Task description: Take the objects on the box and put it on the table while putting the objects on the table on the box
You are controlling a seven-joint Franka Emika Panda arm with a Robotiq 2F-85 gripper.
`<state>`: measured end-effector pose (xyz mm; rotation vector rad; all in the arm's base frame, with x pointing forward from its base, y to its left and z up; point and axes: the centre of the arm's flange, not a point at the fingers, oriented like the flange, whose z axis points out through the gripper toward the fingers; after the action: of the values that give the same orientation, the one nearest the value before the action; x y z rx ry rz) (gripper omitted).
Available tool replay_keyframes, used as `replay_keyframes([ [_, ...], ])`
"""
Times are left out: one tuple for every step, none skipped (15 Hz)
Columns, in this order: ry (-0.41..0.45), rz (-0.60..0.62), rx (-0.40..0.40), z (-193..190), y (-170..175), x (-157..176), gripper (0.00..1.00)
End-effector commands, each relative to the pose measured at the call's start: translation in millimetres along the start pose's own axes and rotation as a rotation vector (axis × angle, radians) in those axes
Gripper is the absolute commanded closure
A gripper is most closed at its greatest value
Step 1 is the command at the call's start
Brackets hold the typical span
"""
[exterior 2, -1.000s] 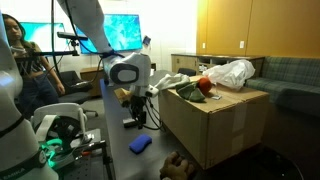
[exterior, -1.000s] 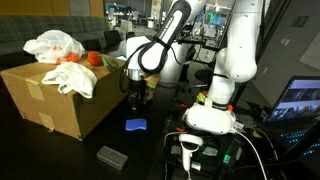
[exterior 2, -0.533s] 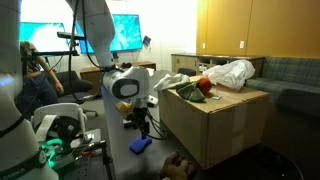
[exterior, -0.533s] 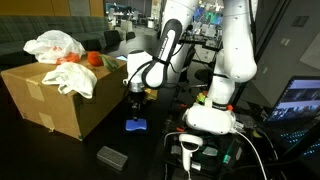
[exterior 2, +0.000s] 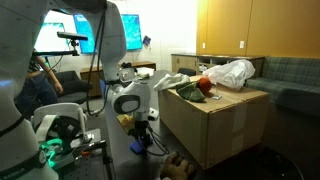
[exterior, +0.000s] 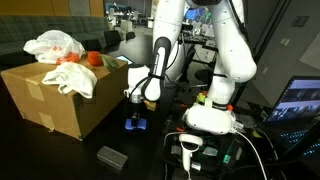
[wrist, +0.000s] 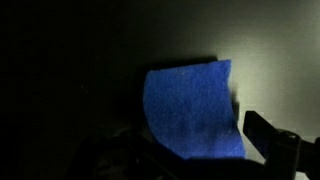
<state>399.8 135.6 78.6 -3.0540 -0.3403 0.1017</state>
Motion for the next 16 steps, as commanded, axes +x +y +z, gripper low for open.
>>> replay_keyframes([
  [0.024,-0.011,0.017,21,3,12,0.00],
  [0.020,-0.005,0.024,23,5,13,0.00],
  [0.018,0.000,0.027,26,7,14,0.00],
  [0.016,0.007,0.034,26,8,13,0.00],
  [0.015,0.016,0.037,25,10,14,0.00],
  [0.016,0.022,0.038,23,12,12,0.24],
  [0.016,0.026,0.041,21,12,11,0.26],
  [0.015,0.035,0.039,17,13,11,0.33],
  [0.014,0.034,0.038,15,13,12,0.40],
  [0.010,0.031,0.032,10,14,10,0.49],
  [0.009,0.030,0.026,7,13,10,0.56],
  [0.000,0.029,0.017,2,13,9,0.62],
  [-0.004,0.026,0.011,-1,12,8,0.72],
  [-0.013,0.026,0.000,-5,12,8,0.79],
  [-0.024,0.025,-0.011,-8,12,9,0.88],
  [-0.038,0.023,-0.022,-12,12,9,0.94],
])
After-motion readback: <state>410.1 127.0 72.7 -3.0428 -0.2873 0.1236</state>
